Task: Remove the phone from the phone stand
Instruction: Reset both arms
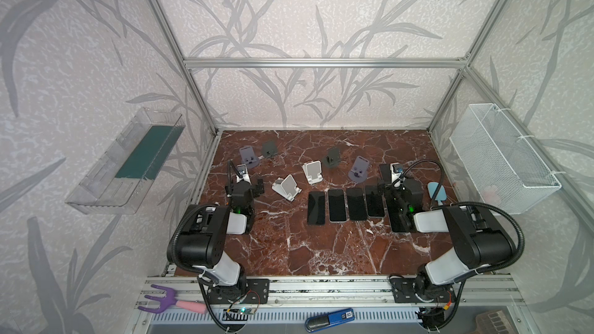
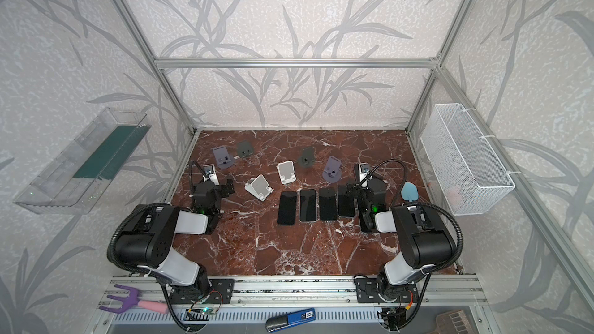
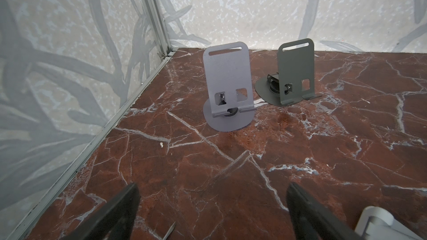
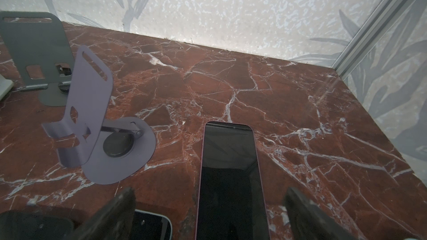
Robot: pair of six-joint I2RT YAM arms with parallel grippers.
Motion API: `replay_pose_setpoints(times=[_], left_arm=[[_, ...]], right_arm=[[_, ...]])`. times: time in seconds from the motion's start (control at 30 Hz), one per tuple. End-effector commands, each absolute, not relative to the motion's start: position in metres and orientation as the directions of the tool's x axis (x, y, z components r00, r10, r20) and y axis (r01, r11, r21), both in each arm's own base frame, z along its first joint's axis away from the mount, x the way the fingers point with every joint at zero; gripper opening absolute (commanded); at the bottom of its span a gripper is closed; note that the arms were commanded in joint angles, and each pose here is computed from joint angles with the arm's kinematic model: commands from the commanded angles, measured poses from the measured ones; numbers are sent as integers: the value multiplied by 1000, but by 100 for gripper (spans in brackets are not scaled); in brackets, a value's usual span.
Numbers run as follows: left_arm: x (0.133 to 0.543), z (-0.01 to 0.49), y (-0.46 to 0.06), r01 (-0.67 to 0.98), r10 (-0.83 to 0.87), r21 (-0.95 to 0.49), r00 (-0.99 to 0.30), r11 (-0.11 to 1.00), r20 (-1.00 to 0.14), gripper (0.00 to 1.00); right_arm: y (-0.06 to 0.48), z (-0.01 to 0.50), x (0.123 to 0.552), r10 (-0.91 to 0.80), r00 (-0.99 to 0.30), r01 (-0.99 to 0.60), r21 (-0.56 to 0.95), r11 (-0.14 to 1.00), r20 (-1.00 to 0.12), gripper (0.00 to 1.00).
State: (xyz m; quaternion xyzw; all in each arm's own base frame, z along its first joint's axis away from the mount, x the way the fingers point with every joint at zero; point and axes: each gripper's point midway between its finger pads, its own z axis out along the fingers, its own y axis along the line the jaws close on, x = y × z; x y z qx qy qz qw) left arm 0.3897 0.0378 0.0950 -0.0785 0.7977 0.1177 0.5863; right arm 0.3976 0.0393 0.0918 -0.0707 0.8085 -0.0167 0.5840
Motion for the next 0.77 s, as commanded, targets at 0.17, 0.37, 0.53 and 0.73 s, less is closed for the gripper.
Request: replay_pose_setpoints(times=[0.17, 0.37, 0.53, 0.73], left_arm=[[389, 99, 39, -266, 12, 91, -286, 960, -958, 99], [389, 99, 39, -267, 11, 91, -287, 959, -958, 99], [389, 99, 39, -267, 11, 91, -285, 959, -958, 99], [389, 99, 39, -267, 12, 91, -285, 959, -958, 99]], right_arm=[[38, 93, 397, -131, -293, -82, -112, 990, -947, 99], [38, 94, 397, -130, -291, -81, -111, 990, -948, 99], [38, 94, 398, -132, -293, -83, -112, 990, -947, 99], [37, 93, 398, -127, -297, -79, -109, 991, -946, 99]])
